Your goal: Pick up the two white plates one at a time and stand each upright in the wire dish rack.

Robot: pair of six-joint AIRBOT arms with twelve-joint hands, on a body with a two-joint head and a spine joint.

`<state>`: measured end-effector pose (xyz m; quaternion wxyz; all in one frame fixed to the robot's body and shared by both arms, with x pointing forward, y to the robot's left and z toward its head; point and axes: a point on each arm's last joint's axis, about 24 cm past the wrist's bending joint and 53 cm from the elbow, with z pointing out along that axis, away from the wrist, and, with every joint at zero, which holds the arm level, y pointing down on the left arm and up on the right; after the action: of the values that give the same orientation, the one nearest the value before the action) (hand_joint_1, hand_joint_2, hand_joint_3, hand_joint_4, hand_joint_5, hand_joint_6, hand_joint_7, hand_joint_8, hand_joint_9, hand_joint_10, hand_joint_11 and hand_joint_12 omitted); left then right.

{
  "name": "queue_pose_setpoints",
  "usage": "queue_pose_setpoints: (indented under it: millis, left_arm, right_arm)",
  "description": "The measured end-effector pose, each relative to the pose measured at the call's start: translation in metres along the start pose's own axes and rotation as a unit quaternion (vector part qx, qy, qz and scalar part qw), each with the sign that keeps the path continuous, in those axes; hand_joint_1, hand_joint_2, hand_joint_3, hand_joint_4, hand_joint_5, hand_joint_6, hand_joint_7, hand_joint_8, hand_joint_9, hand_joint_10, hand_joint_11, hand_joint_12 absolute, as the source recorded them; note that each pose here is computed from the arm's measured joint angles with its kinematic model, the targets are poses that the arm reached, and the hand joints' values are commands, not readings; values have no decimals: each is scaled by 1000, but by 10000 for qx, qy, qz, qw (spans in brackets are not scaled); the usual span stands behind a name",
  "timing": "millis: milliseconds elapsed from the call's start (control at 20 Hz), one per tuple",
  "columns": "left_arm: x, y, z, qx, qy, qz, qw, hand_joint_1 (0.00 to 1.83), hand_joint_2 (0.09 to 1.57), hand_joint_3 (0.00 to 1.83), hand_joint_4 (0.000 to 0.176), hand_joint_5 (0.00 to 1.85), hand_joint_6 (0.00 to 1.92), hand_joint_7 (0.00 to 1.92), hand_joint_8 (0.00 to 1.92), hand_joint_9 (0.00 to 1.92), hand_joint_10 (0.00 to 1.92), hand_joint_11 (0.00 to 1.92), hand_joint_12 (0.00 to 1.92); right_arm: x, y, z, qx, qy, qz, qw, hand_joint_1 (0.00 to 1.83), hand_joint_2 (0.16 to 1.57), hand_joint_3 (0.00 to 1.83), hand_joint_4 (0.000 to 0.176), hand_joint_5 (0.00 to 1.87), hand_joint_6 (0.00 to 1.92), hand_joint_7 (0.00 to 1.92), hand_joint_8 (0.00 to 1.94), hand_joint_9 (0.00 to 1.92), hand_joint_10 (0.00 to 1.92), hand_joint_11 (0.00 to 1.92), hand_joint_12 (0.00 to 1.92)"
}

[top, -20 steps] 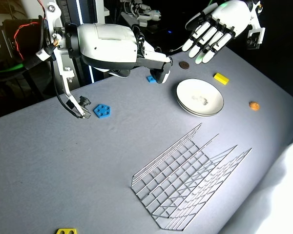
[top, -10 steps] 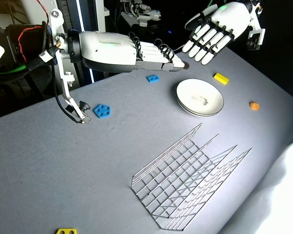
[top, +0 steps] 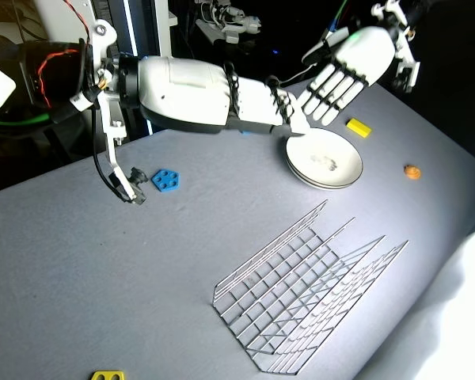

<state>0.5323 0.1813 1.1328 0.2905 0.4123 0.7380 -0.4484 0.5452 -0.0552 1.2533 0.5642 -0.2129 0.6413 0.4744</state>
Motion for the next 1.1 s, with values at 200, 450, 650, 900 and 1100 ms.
queue_pose_setpoints:
  millis: [200,450,650,900,1100]
  left_arm:
    - [20,24,-2,-255,118,-83,9996,0,1098,15,0,0,0,0,0,0,0,0,0]
    - [30,37,1,-385,183,-76,9991,0,1095,12,0,0,0,0,0,0,0,0,0]
    - [42,51,-1,-566,317,-55,9979,0,1094,10,0,0,0,0,0,0,0,0,0]
    - [43,64,0,-725,301,-76,9969,0,1097,10,0,0,0,0,0,0,0,0,0]
    - [43,72,-3,-833,304,-83,9960,0,1105,12,0,0,0,0,0,0,0,0,0]
  right_arm:
    - [31,-7,15,-65,347,-174,9992,0,1161,11,0,0,0,0,0,0,0,0,0]
    - [53,-23,29,-30,504,-357,9981,0,1164,10,0,0,0,0,0,0,0,0,0]
    - [64,-20,47,-189,503,-364,9979,0,1171,11,0,0,0,0,0,0,0,0,0]
    - [73,-8,62,-388,484,-270,9977,0,1169,8,0,0,0,0,0,0,0,0,0]
    - [77,-6,73,-460,462,-224,9976,0,1165,5,0,0,0,0,0,0,0,0,0]
